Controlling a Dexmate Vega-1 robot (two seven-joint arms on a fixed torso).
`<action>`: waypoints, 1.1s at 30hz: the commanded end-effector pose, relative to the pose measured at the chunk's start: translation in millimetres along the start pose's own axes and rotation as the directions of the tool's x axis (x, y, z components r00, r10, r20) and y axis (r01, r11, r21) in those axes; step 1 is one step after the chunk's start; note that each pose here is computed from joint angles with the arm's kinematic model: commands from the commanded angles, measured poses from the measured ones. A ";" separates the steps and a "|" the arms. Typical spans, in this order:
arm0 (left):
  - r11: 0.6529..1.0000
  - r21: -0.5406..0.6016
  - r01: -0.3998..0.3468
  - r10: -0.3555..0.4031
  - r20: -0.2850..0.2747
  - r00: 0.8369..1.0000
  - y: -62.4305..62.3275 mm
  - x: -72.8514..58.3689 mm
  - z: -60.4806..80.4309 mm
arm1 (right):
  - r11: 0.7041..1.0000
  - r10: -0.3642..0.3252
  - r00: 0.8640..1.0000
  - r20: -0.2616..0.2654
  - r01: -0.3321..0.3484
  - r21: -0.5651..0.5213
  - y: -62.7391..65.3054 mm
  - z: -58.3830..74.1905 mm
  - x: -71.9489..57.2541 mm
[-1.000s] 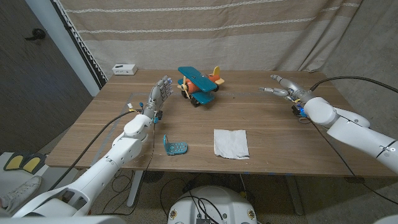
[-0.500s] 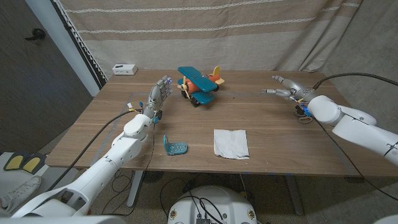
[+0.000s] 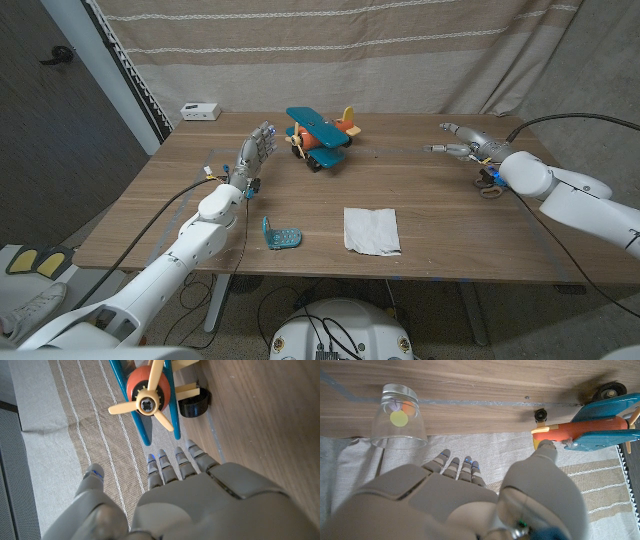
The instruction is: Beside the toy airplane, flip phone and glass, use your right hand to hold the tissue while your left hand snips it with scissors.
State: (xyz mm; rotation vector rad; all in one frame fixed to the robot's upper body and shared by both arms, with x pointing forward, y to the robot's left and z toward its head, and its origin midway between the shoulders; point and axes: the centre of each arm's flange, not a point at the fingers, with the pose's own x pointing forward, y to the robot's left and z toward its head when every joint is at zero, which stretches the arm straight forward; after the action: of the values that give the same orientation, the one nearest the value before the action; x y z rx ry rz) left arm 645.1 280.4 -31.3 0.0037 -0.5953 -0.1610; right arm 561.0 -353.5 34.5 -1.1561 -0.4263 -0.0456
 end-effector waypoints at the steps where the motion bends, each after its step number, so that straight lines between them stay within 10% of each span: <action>1: 1.000 -0.006 0.000 0.000 0.005 1.000 -0.6 -1.0 -0.4 | 0.999 0.011 1.000 -0.012 -0.011 -0.035 -4.1 -2.6 -1.5; 33: 0.999 -0.033 0.000 0.000 0.001 1.000 -5.2 -6.9 -6.5 | 0.995 -0.023 0.999 -0.033 0.020 -0.101 -10.5 -15.9 -22.5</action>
State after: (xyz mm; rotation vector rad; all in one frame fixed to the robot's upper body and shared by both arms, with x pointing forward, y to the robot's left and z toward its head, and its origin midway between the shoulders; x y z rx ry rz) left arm 644.6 277.6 -38.6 -0.0231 -0.5938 -0.1731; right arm 549.5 -370.0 32.6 -1.2390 -0.3997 -0.0854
